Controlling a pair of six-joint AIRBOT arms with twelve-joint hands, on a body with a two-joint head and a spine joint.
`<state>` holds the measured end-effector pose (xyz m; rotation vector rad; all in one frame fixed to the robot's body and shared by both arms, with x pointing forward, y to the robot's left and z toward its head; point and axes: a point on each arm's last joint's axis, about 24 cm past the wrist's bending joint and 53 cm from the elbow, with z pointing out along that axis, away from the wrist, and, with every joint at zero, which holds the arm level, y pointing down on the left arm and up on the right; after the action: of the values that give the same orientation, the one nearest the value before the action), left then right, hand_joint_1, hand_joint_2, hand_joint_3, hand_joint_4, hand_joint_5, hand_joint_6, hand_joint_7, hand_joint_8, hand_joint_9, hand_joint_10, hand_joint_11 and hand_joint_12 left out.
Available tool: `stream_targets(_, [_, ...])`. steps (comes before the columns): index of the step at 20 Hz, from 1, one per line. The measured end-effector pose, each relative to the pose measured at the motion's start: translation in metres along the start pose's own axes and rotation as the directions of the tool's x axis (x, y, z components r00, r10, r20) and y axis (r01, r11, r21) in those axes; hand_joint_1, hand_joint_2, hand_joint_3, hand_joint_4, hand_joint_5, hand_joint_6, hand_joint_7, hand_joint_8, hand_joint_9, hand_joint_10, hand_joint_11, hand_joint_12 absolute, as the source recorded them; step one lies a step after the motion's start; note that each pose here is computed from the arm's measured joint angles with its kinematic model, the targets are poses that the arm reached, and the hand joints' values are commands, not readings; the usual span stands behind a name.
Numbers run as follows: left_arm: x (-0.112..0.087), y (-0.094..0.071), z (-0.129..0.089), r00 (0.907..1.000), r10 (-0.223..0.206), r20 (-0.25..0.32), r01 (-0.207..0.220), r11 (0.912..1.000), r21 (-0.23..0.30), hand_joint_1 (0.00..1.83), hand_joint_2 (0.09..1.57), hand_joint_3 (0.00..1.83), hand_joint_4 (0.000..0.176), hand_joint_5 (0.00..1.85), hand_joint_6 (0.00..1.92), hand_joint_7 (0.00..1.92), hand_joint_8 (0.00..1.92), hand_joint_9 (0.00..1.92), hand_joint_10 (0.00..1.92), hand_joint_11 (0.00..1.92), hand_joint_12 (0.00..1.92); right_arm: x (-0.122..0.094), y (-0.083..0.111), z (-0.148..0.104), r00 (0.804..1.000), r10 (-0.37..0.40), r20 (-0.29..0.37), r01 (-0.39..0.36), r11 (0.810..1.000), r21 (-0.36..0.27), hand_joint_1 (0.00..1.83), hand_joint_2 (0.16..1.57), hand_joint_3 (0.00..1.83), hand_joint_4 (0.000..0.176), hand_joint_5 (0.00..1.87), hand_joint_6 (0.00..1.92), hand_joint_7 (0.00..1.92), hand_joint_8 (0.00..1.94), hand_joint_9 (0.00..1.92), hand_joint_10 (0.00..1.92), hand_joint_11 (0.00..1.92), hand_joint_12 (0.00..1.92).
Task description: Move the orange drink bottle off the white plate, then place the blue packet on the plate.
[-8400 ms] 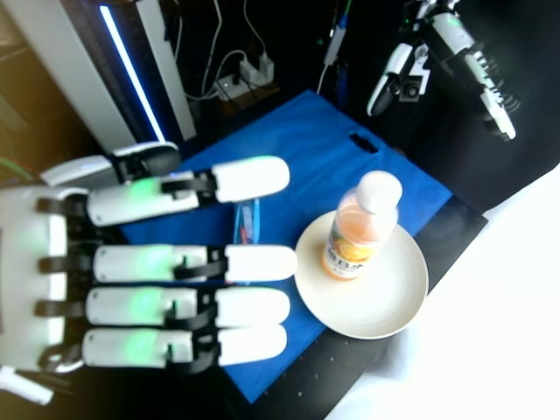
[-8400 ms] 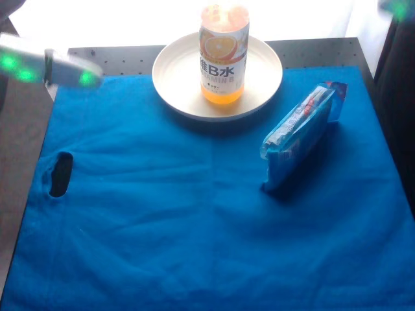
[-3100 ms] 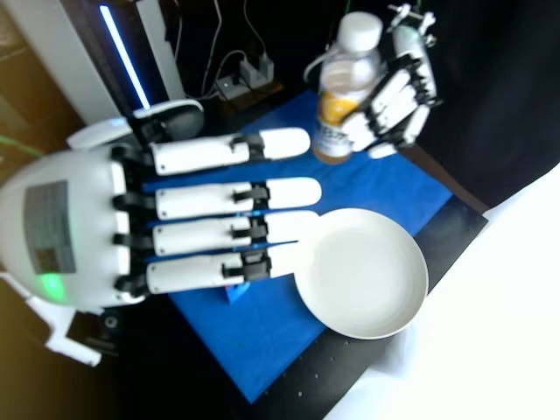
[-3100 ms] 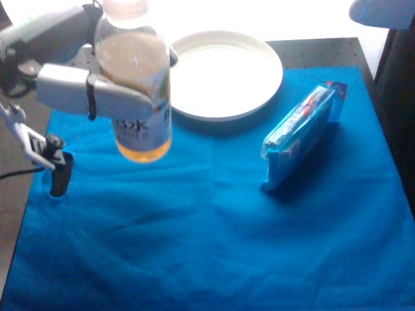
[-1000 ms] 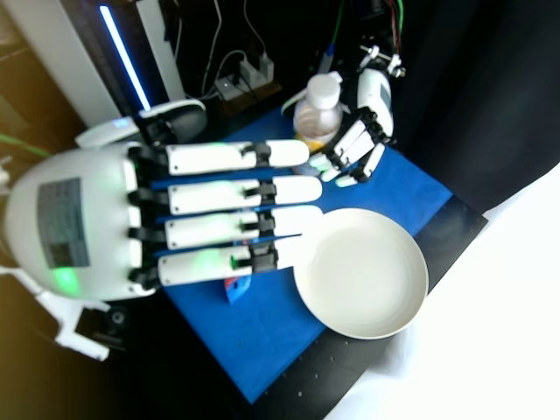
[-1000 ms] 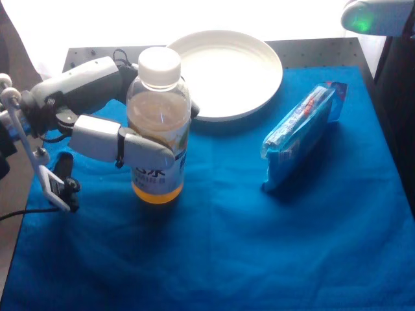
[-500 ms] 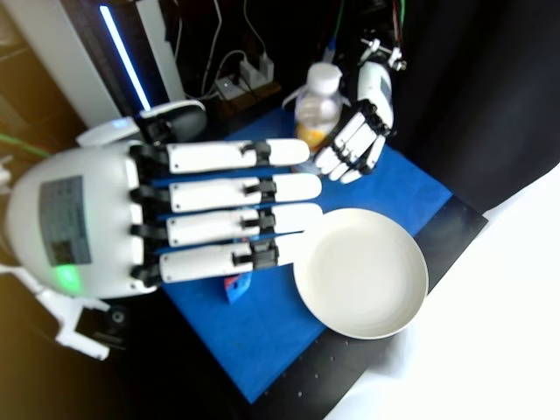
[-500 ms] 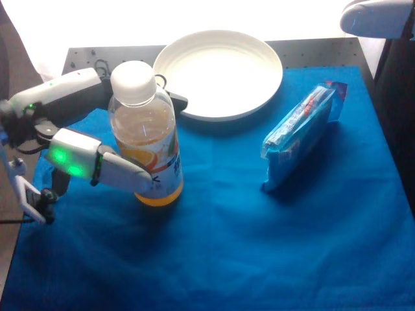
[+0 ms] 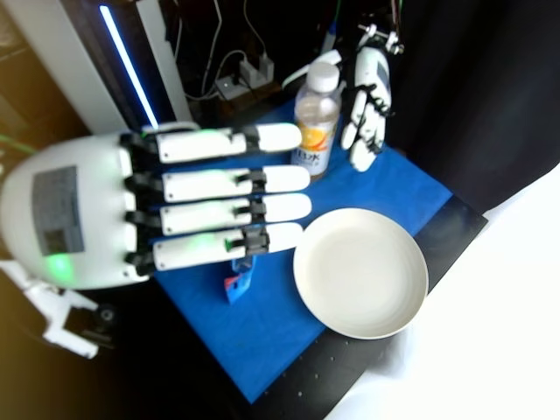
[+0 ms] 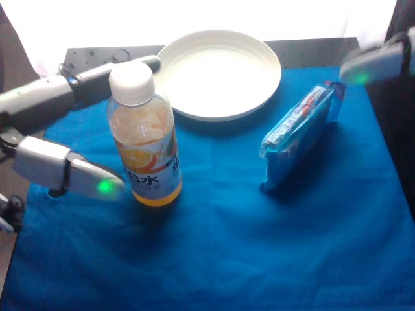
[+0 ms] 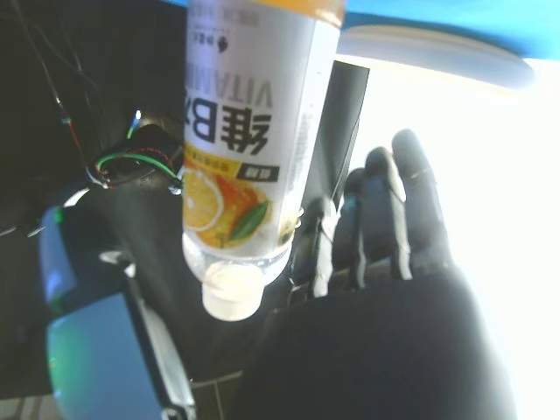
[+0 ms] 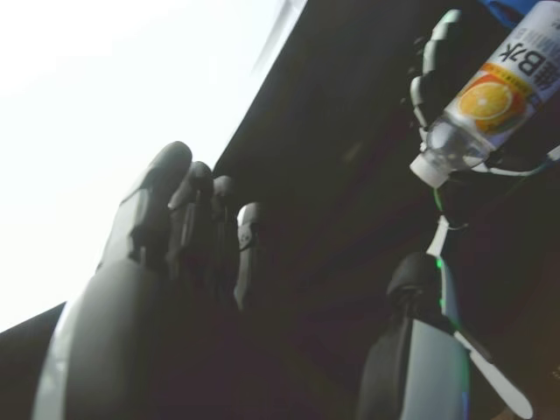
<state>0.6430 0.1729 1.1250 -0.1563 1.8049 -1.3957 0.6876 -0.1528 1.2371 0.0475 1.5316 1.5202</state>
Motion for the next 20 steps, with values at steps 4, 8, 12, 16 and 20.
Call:
stream_targets(4, [-0.025,0.007,-0.012,0.9955,0.014,0.094,-0.012,0.9996,-0.024,0.62,0.62,0.00,0.176,0.00,0.00,0.02,0.00,0.08,0.01,0.04,0.33,0.019,-0.014,0.012,0.989,-0.058,-0.133,0.071,0.994,0.088,0.81,0.63,0.00,0.166,0.31,0.01,0.28,0.00,0.16,0.01,0.01,0.17])
stream_targets(8, [-0.042,0.008,-0.026,0.9833,-0.011,0.182,0.013,0.9999,-0.007,0.61,0.65,0.00,0.164,0.00,0.00,0.00,0.00,0.04,0.00,0.00,0.37,0.041,-0.023,0.030,0.959,-0.102,-0.265,0.140,0.982,0.128,0.71,0.64,0.00,0.097,0.34,0.00,0.27,0.00,0.16,0.00,0.06,0.17])
stream_targets(12, [-0.054,-0.005,-0.030,0.9756,0.002,0.220,-0.009,0.9994,0.033,0.58,0.70,0.01,0.170,0.00,0.00,0.00,0.00,0.03,0.00,0.00,0.38,0.069,-0.050,0.034,0.926,-0.083,-0.367,0.163,0.968,0.192,0.64,0.61,0.00,0.074,0.50,0.00,0.44,0.00,0.32,0.00,0.00,0.77])
stream_targets(16, [-0.052,-0.006,-0.029,0.9749,-0.002,0.223,-0.006,0.9993,0.036,0.59,0.70,0.00,0.170,0.00,0.00,0.01,0.00,0.04,0.00,0.00,0.36,0.076,-0.068,0.030,0.904,-0.108,-0.413,0.221,0.947,0.235,0.52,0.64,0.00,0.045,0.55,0.00,0.40,0.01,0.27,0.01,0.00,0.61])
stream_targets(20, [-0.050,-0.009,-0.029,0.9754,-0.001,0.220,-0.010,0.9988,0.049,0.60,0.70,0.00,0.152,0.00,0.00,0.01,0.00,0.05,0.00,0.00,0.33,0.094,-0.075,0.032,0.881,-0.086,-0.464,0.223,0.943,0.248,0.75,0.66,0.01,0.065,0.54,0.00,0.42,0.00,0.30,0.00,0.00,0.78])
